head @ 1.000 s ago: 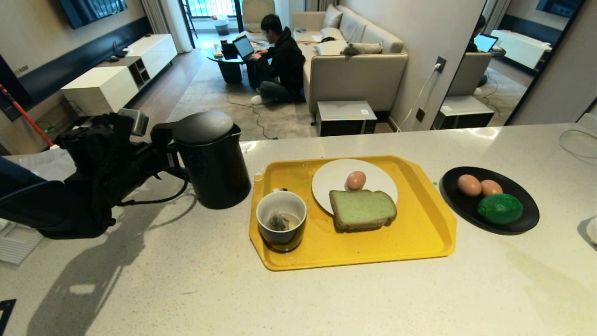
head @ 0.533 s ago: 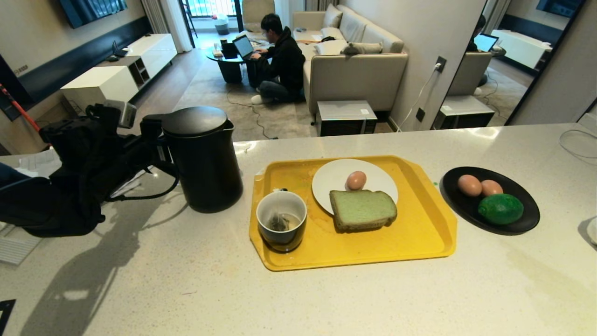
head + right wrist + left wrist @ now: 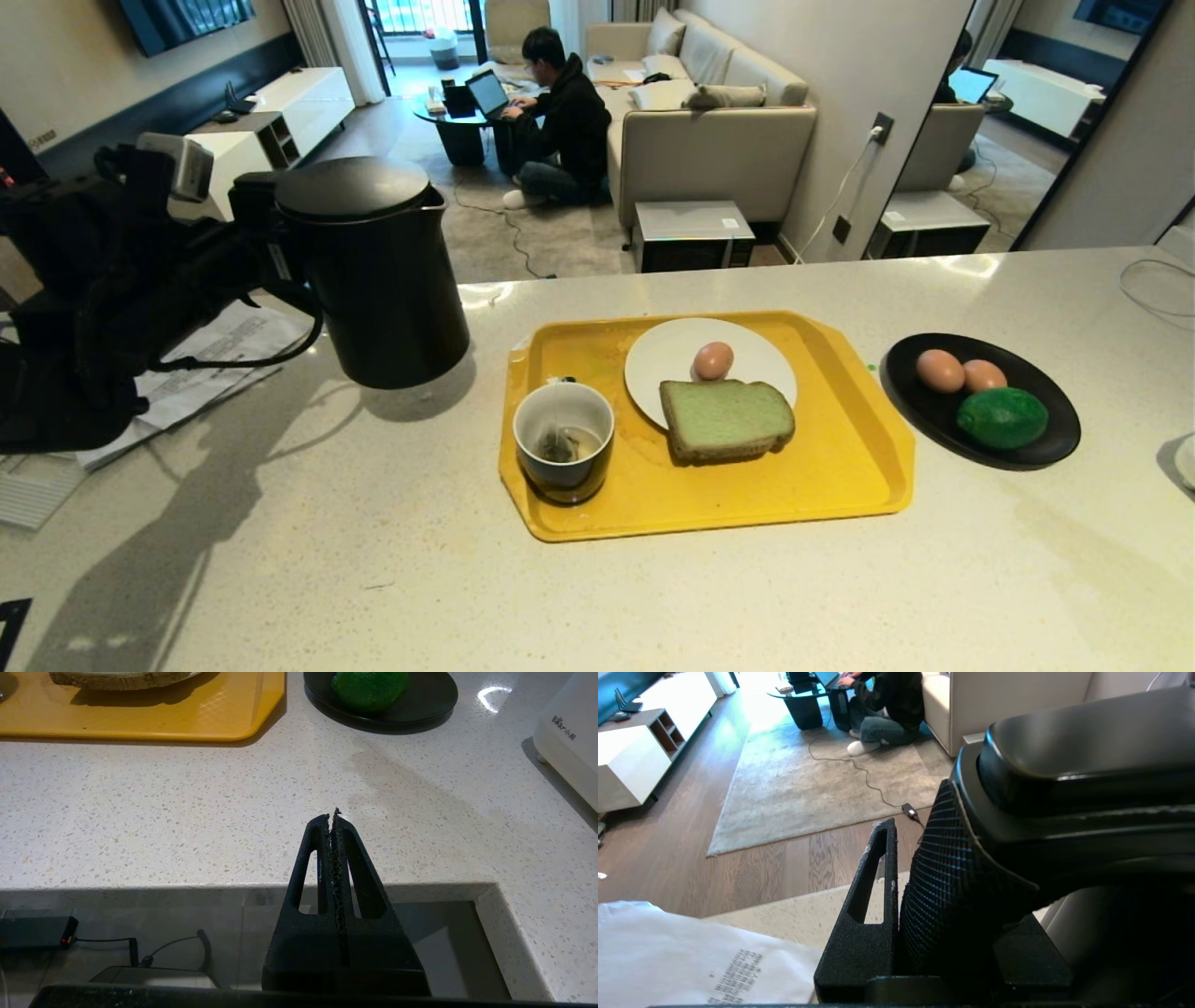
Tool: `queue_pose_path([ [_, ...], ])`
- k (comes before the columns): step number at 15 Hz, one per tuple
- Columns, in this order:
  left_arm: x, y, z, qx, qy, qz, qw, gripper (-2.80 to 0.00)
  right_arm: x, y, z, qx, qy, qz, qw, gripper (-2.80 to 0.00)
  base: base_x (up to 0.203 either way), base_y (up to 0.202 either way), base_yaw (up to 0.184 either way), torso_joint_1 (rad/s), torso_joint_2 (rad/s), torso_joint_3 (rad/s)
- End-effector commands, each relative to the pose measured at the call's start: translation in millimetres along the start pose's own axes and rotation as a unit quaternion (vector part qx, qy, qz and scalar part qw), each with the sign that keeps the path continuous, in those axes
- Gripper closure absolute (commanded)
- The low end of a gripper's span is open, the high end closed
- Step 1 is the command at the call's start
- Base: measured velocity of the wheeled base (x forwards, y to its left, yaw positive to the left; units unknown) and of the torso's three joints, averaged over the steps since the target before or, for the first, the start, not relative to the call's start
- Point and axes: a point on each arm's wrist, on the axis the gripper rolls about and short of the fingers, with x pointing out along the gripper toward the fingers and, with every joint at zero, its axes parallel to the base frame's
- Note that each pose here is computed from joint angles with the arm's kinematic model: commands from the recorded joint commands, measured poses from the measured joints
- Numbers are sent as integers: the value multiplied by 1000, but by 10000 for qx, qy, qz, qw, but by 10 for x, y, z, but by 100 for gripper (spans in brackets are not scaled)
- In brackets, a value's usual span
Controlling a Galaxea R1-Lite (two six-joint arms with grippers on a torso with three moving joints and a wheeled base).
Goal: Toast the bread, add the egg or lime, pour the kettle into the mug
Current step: Pick up the kettle, then pour water into a cup
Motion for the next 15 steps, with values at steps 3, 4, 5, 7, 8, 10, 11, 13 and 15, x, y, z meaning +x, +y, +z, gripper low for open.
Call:
queue_pose_path([
  [3,-209,-43,590,69,-162,-49,9998,0,1,0,-4,-6,8,-2,10000,0,0,0,0,0,0,0],
  [4,-235,-52,664,65,-65,-76,9999,0,1,0,-4,0,8,5,10000,0,0,0,0,0,0,0],
  [5,-246,-61,731,105,-17,-99,9999,0,1,0,-4,1,8,-2,10000,0,0,0,0,0,0,0],
  [7,-271,-61,830,346,23,-110,9993,0,1,0,-4,-6,8,5,10000,0,0,0,0,0,0,0],
  [8,-286,-66,849,443,35,-125,9989,0,1,0,-4,-6,8,5,10000,0,0,0,0,0,0,0],
  [10,-286,-128,852,600,42,-229,9979,0,1,0,-4,-3,8,1,10000,0,0,0,0,0,0,0],
  [11,-284,-137,853,641,73,-250,9976,0,1,0,-4,-5,8,4,10000,0,0,0,0,0,0,0],
  [13,-264,-137,862,671,160,-265,9973,0,1,0,-4,-3,8,-1,10000,0,0,0,0,0,0,0],
  [15,-271,-149,832,863,338,-274,9953,0,1,0,-4,-6,8,-1,10000,0,0,0,0,0,0,0],
])
